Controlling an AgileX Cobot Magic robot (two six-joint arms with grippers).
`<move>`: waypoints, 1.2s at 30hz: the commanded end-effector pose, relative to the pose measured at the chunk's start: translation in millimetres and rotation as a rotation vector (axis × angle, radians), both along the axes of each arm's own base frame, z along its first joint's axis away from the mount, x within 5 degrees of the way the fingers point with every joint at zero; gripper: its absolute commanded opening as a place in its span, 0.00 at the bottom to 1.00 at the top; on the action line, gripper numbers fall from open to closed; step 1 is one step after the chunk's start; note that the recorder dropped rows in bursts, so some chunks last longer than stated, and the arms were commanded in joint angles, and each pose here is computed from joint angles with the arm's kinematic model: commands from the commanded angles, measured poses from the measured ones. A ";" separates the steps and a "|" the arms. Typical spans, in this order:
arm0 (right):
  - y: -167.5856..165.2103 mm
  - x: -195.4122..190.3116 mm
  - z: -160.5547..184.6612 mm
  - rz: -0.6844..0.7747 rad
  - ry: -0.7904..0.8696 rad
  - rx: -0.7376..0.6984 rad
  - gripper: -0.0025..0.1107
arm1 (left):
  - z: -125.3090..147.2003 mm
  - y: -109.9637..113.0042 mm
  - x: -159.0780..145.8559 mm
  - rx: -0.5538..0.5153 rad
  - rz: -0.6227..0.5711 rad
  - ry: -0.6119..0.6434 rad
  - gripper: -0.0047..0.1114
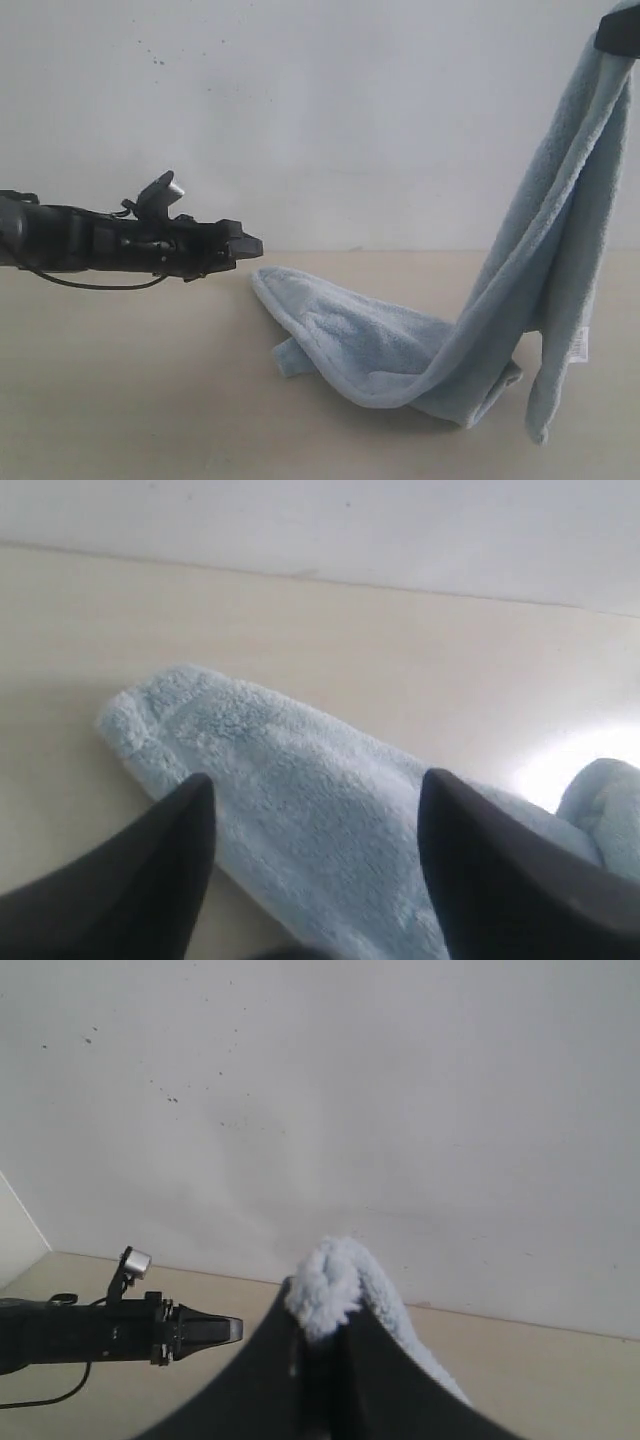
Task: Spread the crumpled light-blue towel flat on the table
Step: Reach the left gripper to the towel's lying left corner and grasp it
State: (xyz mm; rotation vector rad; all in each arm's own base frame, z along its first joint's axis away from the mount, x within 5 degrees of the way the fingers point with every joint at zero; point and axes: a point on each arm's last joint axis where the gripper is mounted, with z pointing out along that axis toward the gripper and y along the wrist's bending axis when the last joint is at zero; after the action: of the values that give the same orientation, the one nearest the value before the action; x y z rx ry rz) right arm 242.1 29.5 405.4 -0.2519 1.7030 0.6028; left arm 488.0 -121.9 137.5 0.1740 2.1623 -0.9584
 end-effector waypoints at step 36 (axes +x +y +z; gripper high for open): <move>0.3 -0.9 -0.1 0.007 -0.021 -0.029 0.05 | -34.6 -50.3 18.1 0.264 0.082 -0.058 0.53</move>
State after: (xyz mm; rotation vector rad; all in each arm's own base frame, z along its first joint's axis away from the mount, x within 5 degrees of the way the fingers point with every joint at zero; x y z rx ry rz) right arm 242.0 29.8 404.1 -0.2802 1.7000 0.5837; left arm 503.4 -173.2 100.4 0.2525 2.2287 -0.6682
